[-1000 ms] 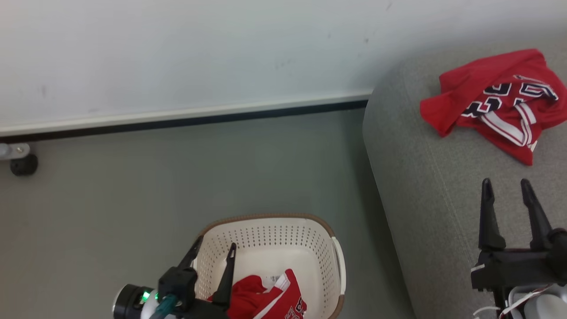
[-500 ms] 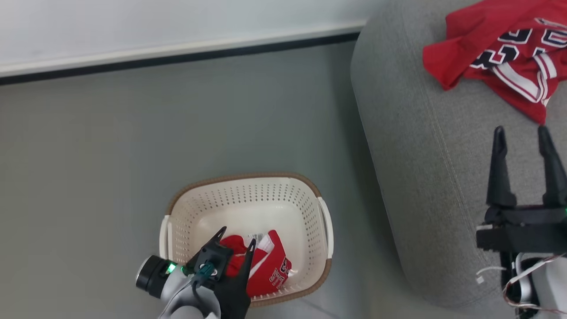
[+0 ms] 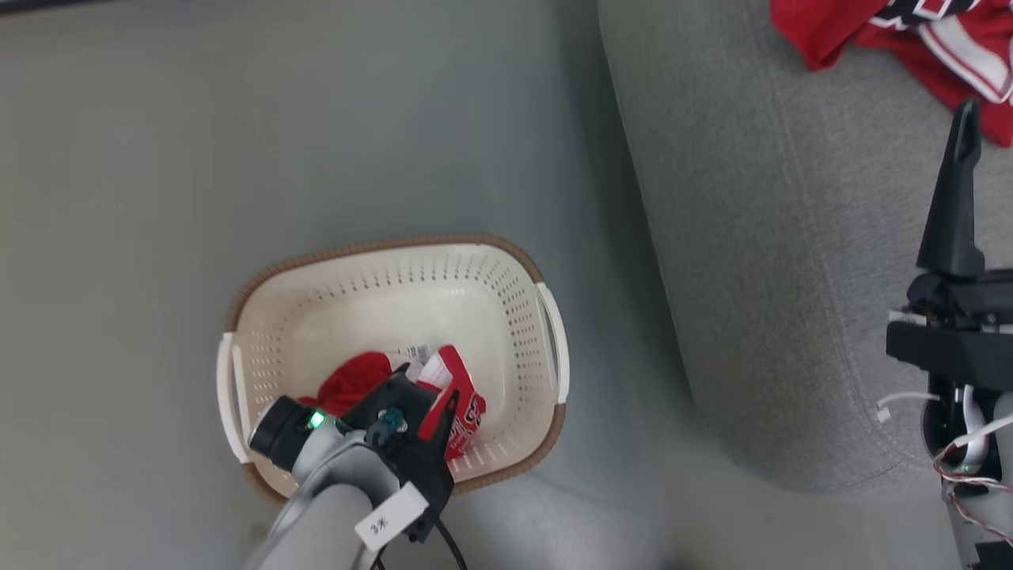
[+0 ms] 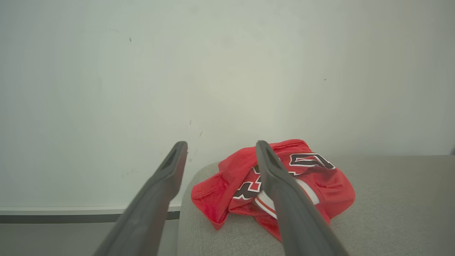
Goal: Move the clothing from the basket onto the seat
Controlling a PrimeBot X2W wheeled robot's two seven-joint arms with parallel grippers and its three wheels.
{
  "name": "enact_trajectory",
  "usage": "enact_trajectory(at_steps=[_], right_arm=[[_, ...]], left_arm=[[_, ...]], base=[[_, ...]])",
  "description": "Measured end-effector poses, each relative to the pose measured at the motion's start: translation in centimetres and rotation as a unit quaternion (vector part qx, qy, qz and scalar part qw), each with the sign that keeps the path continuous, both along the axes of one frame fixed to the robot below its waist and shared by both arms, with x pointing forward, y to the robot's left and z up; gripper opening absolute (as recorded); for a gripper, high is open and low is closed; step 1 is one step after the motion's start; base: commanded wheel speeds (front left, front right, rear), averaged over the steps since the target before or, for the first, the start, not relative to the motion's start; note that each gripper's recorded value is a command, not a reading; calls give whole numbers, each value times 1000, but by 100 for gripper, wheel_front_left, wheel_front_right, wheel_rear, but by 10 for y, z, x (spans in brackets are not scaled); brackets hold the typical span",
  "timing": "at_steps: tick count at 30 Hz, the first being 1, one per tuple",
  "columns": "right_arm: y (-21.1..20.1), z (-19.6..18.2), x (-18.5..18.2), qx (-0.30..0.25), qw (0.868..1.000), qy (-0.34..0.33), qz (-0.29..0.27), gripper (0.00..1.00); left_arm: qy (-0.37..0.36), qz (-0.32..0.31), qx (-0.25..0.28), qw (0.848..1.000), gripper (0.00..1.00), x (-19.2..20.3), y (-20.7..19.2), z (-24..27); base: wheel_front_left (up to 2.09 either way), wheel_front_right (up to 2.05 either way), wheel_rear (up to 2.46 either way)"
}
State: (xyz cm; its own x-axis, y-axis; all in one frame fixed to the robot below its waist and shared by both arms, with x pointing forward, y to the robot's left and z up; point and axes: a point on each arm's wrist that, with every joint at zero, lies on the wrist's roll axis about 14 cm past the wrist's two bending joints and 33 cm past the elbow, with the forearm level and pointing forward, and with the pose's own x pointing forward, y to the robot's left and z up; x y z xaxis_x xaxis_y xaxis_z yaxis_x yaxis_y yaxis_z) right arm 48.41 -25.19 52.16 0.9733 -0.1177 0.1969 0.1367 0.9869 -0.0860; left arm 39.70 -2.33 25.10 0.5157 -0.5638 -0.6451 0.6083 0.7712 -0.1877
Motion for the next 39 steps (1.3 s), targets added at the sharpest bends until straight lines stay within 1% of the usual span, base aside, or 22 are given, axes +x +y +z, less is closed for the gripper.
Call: enact_trajectory(at_steps=[12, 20, 30, 36, 39], right_arm=[[9, -21, 39, -15, 1000, -5, 19, 100], [19, -46, 62, -19, 999, -1, 35, 100], [29, -86, 76, -20, 998, 28, 46, 100], [36, -97, 82, -17, 998, 34, 57, 100], [38, -100, 84, -18, 997, 34, 60, 100]], left_arm=[[52, -30, 13, 998, 100, 12, -13, -57], [78, -43, 20, 996, 100, 21, -19, -93], [135, -54, 37, 989, 100, -1, -14, -137], [157, -58, 50, 985, 100, -7, -11, -154], [159, -59, 60, 984, 100, -4, -8, -161]], base=[[0, 0, 0], [0, 0, 0], [0, 0, 0], [0, 0, 0], [0, 0, 0]])
